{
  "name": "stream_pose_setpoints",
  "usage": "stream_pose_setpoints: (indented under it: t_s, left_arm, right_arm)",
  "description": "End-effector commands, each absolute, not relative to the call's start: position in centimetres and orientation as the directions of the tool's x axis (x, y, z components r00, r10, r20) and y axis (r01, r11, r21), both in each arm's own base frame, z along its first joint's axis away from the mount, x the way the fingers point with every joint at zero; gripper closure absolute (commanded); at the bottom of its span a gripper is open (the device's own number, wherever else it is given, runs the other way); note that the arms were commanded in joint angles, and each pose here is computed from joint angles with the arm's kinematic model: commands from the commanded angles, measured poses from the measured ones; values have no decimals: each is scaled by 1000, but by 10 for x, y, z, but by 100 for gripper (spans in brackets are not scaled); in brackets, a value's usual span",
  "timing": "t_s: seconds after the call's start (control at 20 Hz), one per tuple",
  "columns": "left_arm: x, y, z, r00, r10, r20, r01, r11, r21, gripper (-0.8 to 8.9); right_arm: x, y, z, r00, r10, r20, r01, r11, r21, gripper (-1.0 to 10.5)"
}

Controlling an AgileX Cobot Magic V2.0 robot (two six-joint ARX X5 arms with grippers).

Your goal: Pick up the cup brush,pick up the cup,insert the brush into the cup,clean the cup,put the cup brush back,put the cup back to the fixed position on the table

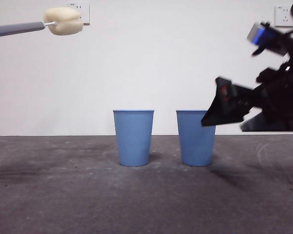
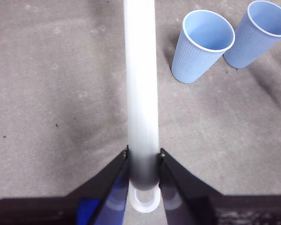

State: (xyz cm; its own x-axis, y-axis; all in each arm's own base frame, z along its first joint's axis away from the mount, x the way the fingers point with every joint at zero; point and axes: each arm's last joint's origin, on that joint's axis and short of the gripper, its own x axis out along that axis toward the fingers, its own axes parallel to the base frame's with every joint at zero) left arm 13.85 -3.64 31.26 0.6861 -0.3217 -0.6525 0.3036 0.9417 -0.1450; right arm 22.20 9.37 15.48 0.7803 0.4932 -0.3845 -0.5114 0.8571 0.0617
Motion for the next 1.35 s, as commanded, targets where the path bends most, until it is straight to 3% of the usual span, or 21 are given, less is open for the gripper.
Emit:
stream_pose_setpoints:
  t_s: [0.05, 0.3, 1.0, 1.2, 1.35]
  left_arm:
    - [138, -36, 313, 690, -324, -647, 315, 939, -135, 822]
    - [138, -36, 313, 690, -324, -648, 324, 938, -124, 822]
    - [138, -36, 313, 690, -324, -647, 330, 937, -117, 822]
    - [138, -36, 313, 689, -323, -649, 330, 937, -116, 822]
    - [138, -36, 313, 689, -323, -649, 331, 937, -114, 822]
  right_arm:
    - [229, 97, 142, 793, 497, -353, -502, 861, 84, 382]
    - [240, 101, 118, 801, 495, -336, -497, 863, 87, 382]
    - [288, 120, 93, 819, 486, -306, -490, 869, 70, 390]
    - [297, 123, 89, 824, 476, -308, -480, 875, 66, 497]
    - [297, 123, 89, 831, 464, -308, -470, 881, 59, 670]
